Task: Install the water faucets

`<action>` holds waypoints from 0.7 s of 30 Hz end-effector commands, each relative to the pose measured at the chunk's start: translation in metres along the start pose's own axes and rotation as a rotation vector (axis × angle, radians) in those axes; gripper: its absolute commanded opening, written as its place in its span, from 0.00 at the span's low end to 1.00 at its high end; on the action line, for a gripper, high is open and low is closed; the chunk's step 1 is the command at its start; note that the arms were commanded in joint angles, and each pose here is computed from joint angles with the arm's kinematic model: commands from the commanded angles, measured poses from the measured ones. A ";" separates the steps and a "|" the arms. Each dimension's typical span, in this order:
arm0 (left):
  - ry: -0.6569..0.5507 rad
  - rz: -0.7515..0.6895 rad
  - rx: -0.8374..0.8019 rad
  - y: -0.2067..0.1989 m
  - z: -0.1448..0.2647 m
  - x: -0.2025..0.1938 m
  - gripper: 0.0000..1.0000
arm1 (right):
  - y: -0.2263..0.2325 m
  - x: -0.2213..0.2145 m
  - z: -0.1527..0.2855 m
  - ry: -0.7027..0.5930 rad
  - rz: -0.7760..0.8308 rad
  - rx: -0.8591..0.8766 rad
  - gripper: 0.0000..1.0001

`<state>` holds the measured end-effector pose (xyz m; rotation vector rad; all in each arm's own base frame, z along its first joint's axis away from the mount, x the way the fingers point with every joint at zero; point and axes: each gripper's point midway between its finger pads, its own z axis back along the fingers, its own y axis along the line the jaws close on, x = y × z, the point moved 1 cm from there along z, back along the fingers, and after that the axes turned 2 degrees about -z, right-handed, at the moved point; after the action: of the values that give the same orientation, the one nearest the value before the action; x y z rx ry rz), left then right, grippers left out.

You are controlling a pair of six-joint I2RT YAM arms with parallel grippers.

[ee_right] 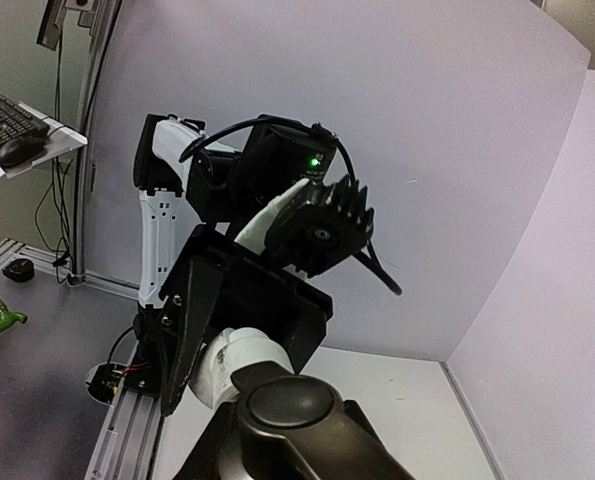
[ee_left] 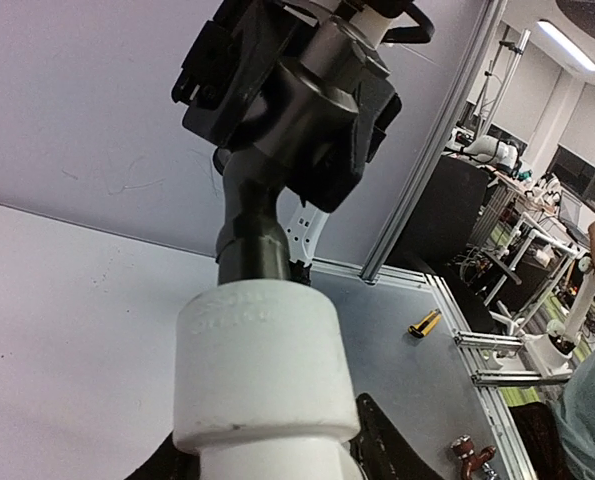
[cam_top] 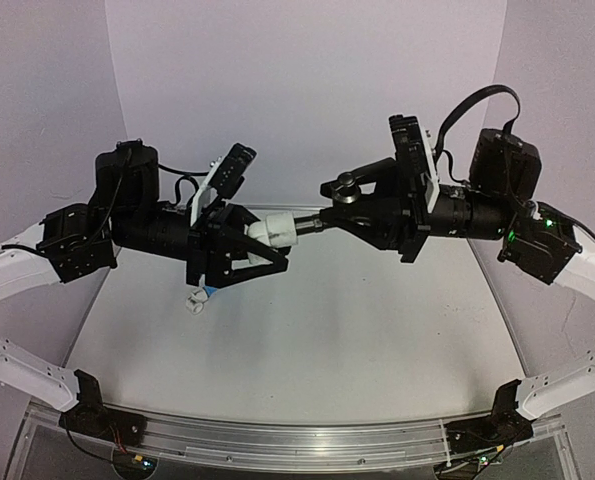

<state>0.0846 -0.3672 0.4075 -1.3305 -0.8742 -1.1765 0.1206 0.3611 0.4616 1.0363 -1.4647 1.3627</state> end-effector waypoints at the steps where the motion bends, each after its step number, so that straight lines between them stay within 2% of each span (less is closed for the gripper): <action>1: -0.095 -0.156 -0.027 -0.018 0.014 0.025 0.41 | 0.002 0.030 0.006 -0.102 -0.092 0.020 0.00; 5: -0.096 -0.248 0.040 -0.012 0.018 0.027 0.36 | 0.006 0.020 0.003 -0.083 -0.215 0.049 0.00; 15: -0.051 -0.614 0.255 0.008 0.036 0.022 0.27 | 0.013 0.001 -0.007 -0.034 -0.505 0.102 0.00; 19: 0.005 -0.765 0.338 0.015 0.041 0.015 0.29 | 0.008 -0.002 -0.008 -0.029 -0.526 0.092 0.00; 21: 0.036 -0.806 0.395 0.023 0.043 0.013 0.35 | 0.001 0.005 -0.006 -0.045 -0.478 0.057 0.00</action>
<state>0.0966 -0.3460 0.3972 -0.9046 -1.3615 -1.4911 0.1203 0.3738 0.4431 1.3035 -1.0811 1.0695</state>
